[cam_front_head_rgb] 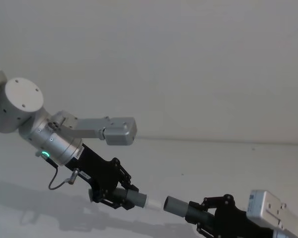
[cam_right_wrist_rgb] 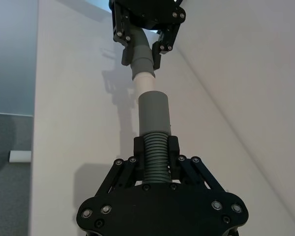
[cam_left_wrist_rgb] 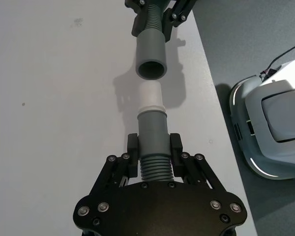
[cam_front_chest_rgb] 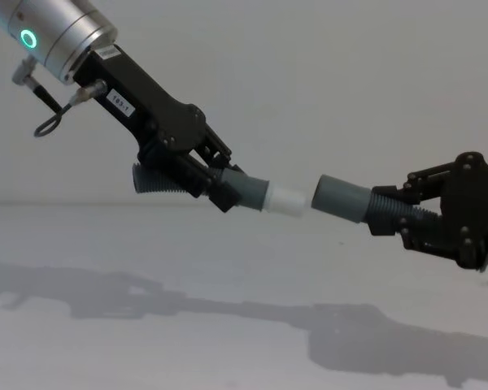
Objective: Use both hands to pick up one end of the pipe from the table, align the ends, and insert them.
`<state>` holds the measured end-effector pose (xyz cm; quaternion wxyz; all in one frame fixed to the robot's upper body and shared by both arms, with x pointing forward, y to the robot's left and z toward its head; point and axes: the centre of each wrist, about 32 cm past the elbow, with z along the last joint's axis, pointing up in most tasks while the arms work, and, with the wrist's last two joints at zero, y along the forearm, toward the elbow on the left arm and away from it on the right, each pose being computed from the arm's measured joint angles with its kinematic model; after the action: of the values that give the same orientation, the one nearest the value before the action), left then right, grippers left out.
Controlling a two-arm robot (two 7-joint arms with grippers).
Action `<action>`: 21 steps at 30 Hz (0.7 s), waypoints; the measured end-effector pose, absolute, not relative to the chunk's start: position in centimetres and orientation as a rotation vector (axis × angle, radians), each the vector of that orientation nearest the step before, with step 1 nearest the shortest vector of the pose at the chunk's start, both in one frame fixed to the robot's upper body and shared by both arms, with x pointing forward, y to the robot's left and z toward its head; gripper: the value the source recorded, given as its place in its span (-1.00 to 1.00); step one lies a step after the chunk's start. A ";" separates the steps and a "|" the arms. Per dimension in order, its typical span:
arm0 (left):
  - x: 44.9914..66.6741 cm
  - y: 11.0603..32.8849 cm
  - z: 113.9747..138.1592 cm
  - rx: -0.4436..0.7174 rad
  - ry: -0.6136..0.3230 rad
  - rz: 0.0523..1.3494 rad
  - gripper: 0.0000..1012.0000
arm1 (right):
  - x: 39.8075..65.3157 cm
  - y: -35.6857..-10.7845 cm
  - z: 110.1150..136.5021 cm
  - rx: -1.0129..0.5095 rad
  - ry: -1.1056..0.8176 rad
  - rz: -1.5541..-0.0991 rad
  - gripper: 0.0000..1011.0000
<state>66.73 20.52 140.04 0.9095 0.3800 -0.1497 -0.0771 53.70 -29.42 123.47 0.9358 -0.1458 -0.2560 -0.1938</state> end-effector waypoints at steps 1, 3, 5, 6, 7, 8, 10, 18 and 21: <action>66.8 20.5 140.1 0.785 -0.310 -0.160 -0.32 | 53.7 -29.4 123.5 -0.297 -0.518 -0.394 -0.51; 66.8 20.4 140.1 0.786 -0.311 -0.161 -0.32 | 53.7 -29.4 123.5 -0.296 -0.513 -0.391 -0.51; 66.9 20.4 140.2 0.787 -0.311 -0.161 -0.32 | 53.7 -29.4 123.6 -0.295 -0.507 -0.388 -0.51; 66.9 20.3 140.2 0.789 -0.313 -0.162 -0.32 | 53.7 -29.4 123.6 -0.295 -0.505 -0.386 -0.51; 67.0 20.3 140.2 0.790 -0.313 -0.163 -0.32 | 53.6 -29.4 123.6 -0.295 -0.501 -0.383 -0.51; 67.0 20.3 140.2 0.790 -0.313 -0.163 -0.32 | 53.6 -29.4 123.6 -0.295 -0.499 -0.382 -0.51; 67.0 20.3 140.3 0.792 -0.315 -0.163 -0.32 | 53.6 -29.4 123.6 -0.297 -0.496 -0.379 -0.51; 67.1 20.2 140.4 0.793 -0.318 -0.166 -0.32 | 53.6 -29.3 123.5 -0.303 -0.486 -0.372 -0.51; 67.0 20.2 140.5 0.792 -0.319 -0.168 -0.32 | 53.6 -29.3 123.5 -0.305 -0.484 -0.371 -0.51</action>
<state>67.03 20.16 140.46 0.9069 0.3836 -0.1543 -0.0813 53.59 -29.28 123.49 0.9425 -0.1497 -0.2373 -0.1817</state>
